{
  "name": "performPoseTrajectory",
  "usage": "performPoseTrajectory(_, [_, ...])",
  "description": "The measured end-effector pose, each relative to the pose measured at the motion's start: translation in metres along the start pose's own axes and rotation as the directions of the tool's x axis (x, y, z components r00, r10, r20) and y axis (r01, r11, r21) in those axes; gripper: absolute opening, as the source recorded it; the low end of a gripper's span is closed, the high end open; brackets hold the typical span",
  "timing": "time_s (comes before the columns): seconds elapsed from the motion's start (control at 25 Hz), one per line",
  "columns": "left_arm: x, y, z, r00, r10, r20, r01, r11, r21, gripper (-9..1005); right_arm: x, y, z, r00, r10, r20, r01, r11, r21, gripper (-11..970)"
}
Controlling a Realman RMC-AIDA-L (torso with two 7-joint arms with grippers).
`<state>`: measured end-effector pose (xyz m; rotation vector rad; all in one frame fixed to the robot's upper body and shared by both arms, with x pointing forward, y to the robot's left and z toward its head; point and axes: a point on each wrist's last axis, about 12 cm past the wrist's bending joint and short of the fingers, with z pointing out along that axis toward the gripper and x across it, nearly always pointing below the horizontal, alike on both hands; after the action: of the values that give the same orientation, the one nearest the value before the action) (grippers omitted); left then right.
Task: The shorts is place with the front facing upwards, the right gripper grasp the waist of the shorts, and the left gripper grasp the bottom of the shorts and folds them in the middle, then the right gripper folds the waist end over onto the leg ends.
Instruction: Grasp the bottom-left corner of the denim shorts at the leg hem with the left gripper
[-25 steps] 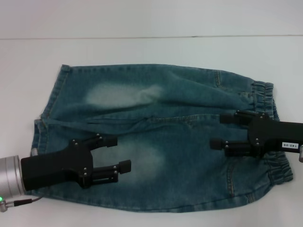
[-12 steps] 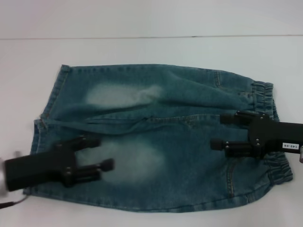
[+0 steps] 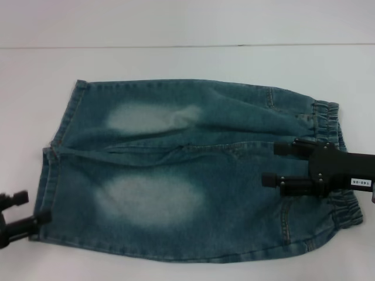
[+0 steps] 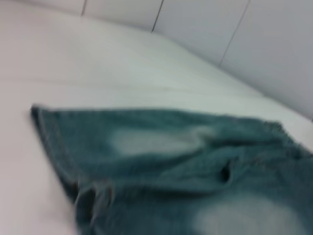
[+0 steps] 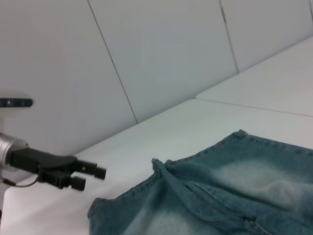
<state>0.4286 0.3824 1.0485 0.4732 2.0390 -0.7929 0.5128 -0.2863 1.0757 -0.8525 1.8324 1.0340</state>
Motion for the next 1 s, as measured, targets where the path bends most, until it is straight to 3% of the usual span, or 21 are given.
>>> performPoseTrajectory(0.36, [0.01, 0.001, 0.001, 0.99, -0.081, -0.119, 0.08, 0.997, -0.011, 847, 0.0, 0.001, 0.0, 1.0, 0.001, 0.0, -0.001, 1.0, -0.004, 956])
performPoseTrajectory(1.0, [-0.004, -0.002, 0.015, 0.983, -0.06, -0.174, 0.073, 0.995, 0.07, 842, 0.001, 0.001, 0.0, 1.0, 0.004, 0.0, -0.004, 1.0, -0.003, 955])
